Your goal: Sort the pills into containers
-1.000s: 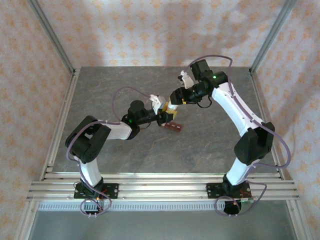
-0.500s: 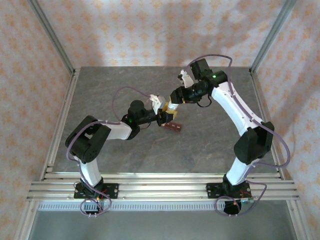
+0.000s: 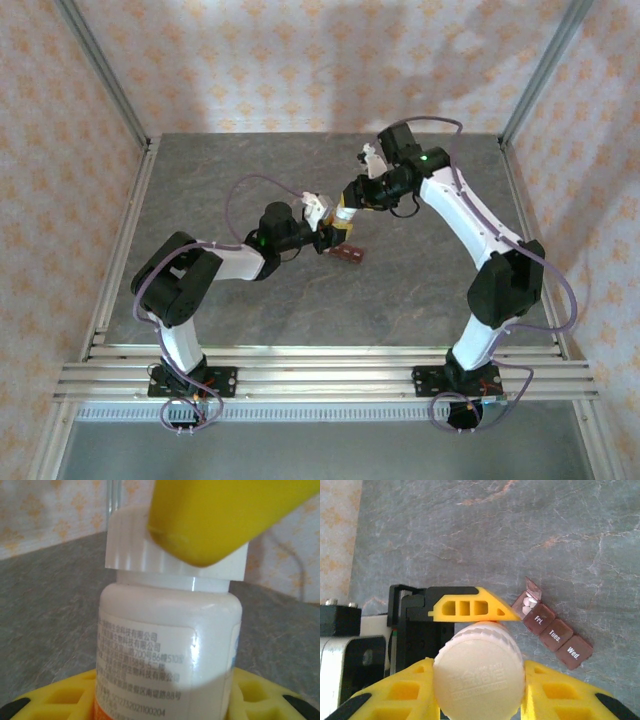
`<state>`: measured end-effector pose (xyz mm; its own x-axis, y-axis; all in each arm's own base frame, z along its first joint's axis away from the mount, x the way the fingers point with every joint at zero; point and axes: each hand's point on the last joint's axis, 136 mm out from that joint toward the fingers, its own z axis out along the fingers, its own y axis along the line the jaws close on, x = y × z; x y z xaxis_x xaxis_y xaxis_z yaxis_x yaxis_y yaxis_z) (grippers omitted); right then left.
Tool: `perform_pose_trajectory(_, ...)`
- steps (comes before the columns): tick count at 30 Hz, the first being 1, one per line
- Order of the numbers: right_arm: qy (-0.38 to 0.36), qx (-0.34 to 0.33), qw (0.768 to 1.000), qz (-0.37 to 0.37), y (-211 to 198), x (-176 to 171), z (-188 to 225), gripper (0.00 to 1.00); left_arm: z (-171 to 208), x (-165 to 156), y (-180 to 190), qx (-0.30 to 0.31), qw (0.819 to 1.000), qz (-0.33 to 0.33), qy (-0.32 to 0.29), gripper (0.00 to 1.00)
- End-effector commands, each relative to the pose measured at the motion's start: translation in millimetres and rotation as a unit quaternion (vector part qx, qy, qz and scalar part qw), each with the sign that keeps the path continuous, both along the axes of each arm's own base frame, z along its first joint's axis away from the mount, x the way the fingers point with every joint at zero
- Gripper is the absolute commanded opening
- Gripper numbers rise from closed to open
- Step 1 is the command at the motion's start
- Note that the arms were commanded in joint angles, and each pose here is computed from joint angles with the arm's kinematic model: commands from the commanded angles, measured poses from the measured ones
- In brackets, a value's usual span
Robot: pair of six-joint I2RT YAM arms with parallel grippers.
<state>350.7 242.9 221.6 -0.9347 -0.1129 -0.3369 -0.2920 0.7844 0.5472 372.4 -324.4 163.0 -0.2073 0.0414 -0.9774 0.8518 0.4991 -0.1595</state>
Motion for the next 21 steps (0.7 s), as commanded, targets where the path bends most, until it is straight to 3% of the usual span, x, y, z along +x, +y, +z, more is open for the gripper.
perform_pose_trajectory(1, 0.015, -0.004, 0.998, -0.059, 0.0, 0.1, -7.4, 0.36, 39.4, 2.7, 0.9, -0.009, 0.997, 0.030, -0.074, 0.00)
perform_pose_trajectory(9, 0.052, -0.030, 0.986, -0.155, -11.6, 3.5, -31.2, 0.36, 39.0, 4.3, -1.8, 0.015, 0.994, 0.057, -0.095, 0.00)
perform_pose_trajectory(17, 0.056, -0.038, 0.983, -0.170, -14.6, 5.7, -33.4, 0.37, 33.4, 7.1, -0.8, 0.031, 0.993, 0.069, -0.093, 0.00)
perform_pose_trajectory(21, 0.048, -0.034, 0.984, -0.169, -12.9, 10.1, -22.4, 0.43, 30.1, 7.8, -1.9, 0.033, 0.993, 0.067, -0.088, 0.00)
